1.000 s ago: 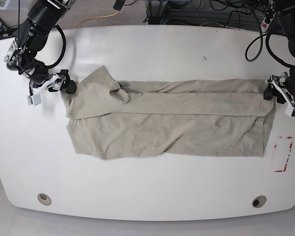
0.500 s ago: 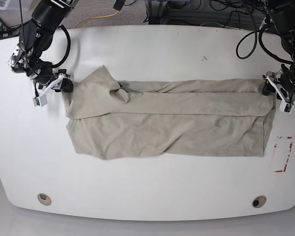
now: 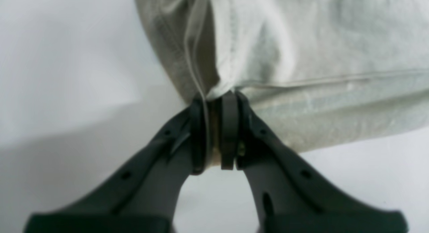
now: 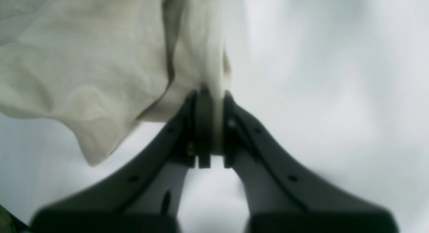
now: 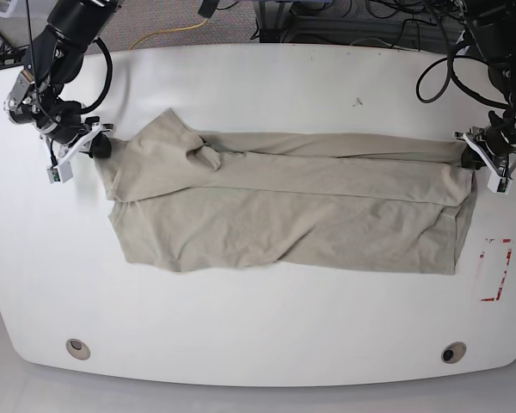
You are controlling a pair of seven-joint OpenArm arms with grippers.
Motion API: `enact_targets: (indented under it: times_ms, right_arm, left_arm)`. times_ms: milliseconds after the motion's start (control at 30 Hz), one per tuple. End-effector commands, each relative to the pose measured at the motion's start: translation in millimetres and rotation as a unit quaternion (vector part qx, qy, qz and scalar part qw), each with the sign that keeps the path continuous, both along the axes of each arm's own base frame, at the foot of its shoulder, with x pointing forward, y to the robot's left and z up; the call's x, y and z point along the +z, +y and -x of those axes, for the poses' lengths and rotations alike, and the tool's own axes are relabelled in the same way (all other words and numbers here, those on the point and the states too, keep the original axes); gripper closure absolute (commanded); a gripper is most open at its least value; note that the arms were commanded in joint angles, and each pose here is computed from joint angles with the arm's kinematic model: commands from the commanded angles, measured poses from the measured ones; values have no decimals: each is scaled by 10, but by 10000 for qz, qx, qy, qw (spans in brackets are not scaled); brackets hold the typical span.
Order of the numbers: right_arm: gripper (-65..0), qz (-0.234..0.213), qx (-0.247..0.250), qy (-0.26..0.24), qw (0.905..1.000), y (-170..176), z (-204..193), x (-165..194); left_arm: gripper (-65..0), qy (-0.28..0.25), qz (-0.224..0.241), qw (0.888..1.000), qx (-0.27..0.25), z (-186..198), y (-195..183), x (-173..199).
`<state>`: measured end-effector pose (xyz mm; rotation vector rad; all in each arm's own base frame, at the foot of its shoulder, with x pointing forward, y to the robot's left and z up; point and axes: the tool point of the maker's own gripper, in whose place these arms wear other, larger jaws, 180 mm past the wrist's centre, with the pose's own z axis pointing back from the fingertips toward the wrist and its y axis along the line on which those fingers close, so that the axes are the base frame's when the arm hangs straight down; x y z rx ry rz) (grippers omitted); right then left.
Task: Fold the T-shirt properly
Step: 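Drag the folded shirt toward the robot with both grippers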
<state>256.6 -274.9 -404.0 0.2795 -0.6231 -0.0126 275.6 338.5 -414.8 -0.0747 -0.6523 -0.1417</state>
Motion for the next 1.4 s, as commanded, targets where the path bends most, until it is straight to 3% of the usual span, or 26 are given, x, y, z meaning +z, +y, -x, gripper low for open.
enact_targets:
  times_ms: [0,367,467,633,767,1033,1367]
  right_arm:
    - [0,333,85,-153,9993,-112,-31,209]
    - [0,779,358,392,9956,-109,539,137]
    - [-94,759,343,568,9949,-109,696,66]
    - [-382,498,121,335,9981,-130,793,178]
    - [-504,171,127,22,9998,-40,801,318]
    - [-460,-1028,259,-387,9936,398,1027,521]
    - [-442,-1552,215,309,9872,768,1378,256]
  left_arm:
    - [-49,248,-308,9992,-103,147,92,10]
    - [-49,489,-902,9925,-667,778,-26,130]
    - [-49,546,-1005,9921,-506,938,92,173]
    - [-50,744,-1123,9903,-346,1085,224,177]
    - [-50,962,-1232,9876,-162,1171,354,196]
    - [-50,971,-1249,9873,-139,1172,368,213]
    - [-50,973,-1243,9873,-149,1168,357,206]
